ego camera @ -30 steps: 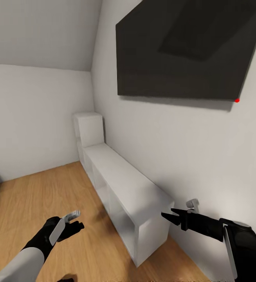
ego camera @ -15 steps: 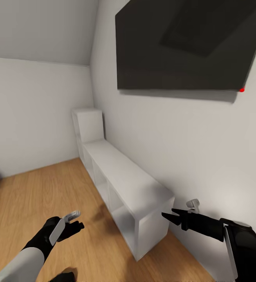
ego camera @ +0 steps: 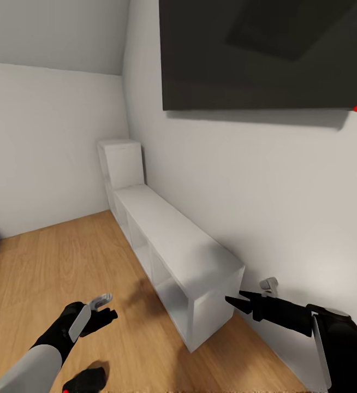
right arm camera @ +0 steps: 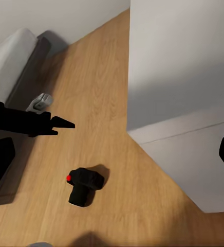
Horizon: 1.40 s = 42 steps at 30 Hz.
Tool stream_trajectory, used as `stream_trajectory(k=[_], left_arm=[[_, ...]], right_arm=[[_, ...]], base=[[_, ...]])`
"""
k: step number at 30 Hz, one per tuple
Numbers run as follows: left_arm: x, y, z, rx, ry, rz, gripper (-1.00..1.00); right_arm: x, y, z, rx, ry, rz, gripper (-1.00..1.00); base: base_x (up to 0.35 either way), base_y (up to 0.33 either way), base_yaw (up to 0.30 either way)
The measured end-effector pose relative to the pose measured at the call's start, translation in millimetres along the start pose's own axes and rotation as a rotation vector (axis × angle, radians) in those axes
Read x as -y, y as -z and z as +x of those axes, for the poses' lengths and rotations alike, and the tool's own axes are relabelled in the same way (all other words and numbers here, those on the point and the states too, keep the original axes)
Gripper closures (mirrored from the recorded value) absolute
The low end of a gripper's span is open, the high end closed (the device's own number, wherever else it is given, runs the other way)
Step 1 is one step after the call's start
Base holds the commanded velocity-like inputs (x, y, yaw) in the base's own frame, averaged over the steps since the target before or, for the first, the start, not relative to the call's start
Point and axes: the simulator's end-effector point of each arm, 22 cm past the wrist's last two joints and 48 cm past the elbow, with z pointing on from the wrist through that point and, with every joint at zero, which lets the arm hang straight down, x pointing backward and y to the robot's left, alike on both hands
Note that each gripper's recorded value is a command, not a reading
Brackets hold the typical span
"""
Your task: Attach the digital camera to the camera tripod in the bedroom.
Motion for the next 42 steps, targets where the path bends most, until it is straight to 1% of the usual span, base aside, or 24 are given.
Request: stream_trajectory(k=[27,31,33,34,37,38,42], left_arm=[[-20,-44.2,41,-0.102,0.008,-0.045,-1.0],[-22,-50.3,47,-0.117,0.015,-0.046,-1.0],[-20,-53.3,51,-0.125,0.031,-0.038,-1.0],[-18,-54.9,53,-0.13,0.049,-0.028,-1.0],[-14,-59.2,57,-0.142,0.081,-0.011,-1.0],[-6,-60.5,59,-0.147,0.12,0.018,-1.0],[-1,-66.5,66,-0.164,0.145,0.032,-1.0]], right_arm=[[32,-21.9,39,-0.072,-0.08,0.015,-1.0],[37,-24.9,45,-0.083,-0.091,0.024,-1.0],[41,-26.3,49,-0.089,-0.097,0.031,-1.0],[43,-27.0,50,-0.092,-0.1,0.034,-1.0],[46,-29.2,55,-0.1,-0.109,0.038,-1.0],[47,-29.9,57,-0.103,-0.112,0.039,-1.0],[52,-32.7,63,-0.115,-0.124,0.042,-1.0]], base=[[0.0,0.0,0.0],[0.0,0.0,0.0],[0.0,0.0,0.0],[0.0,0.0,0.0],[0.0,0.0,0.0],[0.0,0.0,0.0],[0.0,0.0,0.0]])
